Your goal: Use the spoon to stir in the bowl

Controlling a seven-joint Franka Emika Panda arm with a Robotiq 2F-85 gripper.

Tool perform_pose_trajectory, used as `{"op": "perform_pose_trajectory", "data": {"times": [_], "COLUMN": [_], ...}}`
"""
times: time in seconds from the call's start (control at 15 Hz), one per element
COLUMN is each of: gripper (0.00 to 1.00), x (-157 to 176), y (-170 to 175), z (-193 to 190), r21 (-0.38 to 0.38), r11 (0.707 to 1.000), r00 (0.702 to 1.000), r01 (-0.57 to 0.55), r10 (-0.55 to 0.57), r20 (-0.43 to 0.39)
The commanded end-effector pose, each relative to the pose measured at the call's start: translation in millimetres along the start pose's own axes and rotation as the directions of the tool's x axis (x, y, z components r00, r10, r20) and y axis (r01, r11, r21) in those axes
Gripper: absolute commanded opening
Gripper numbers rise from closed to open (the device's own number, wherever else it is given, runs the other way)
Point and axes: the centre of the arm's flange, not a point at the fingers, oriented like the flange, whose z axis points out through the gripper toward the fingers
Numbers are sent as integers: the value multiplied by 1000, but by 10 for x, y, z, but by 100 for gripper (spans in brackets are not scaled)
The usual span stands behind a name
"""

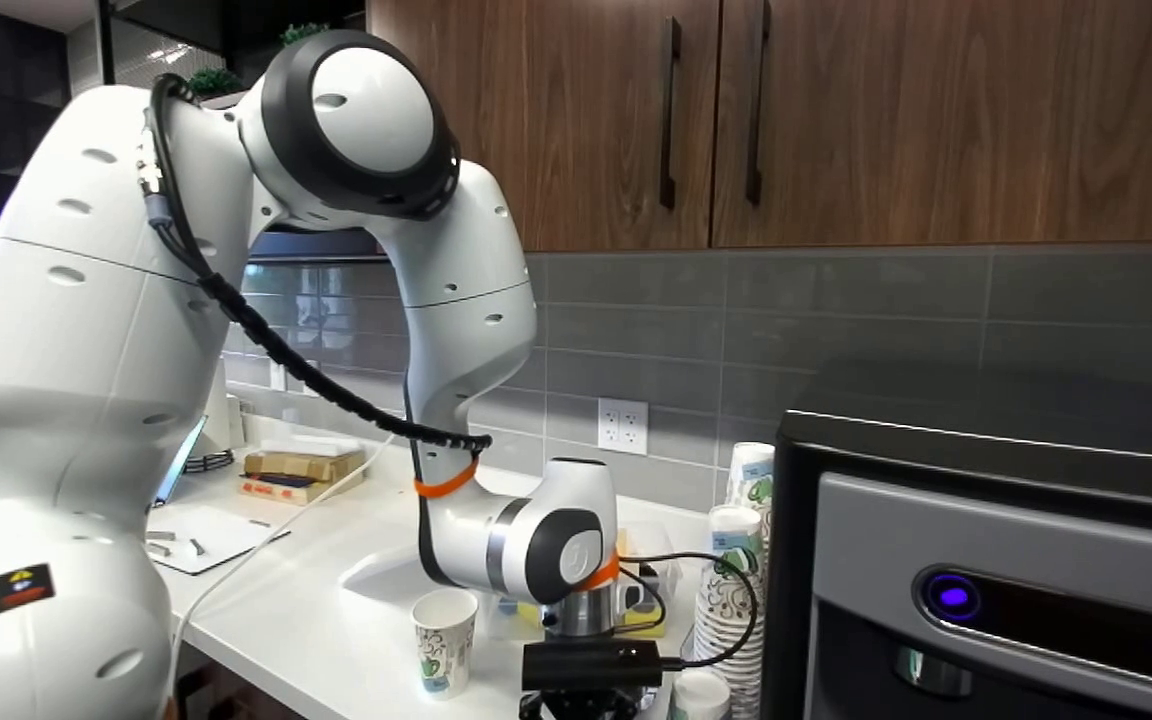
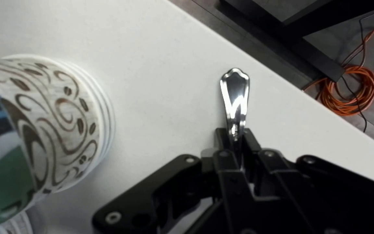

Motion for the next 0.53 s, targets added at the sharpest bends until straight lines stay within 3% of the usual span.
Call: {"op": "perform_pose_trajectory", "data": {"times": [0.0,0.27,0.47], "gripper": [3,3,3], "x": [-15,-16,78], "y": [125,157,136], "z": [-149,-511,-748], "r21": [-11,-37,-77], "r11": [998,988,974], "r00": [998,985,954], "r01": [-65,-152,-211], "r10": [65,155,222], "r20": [10,74,202]}}
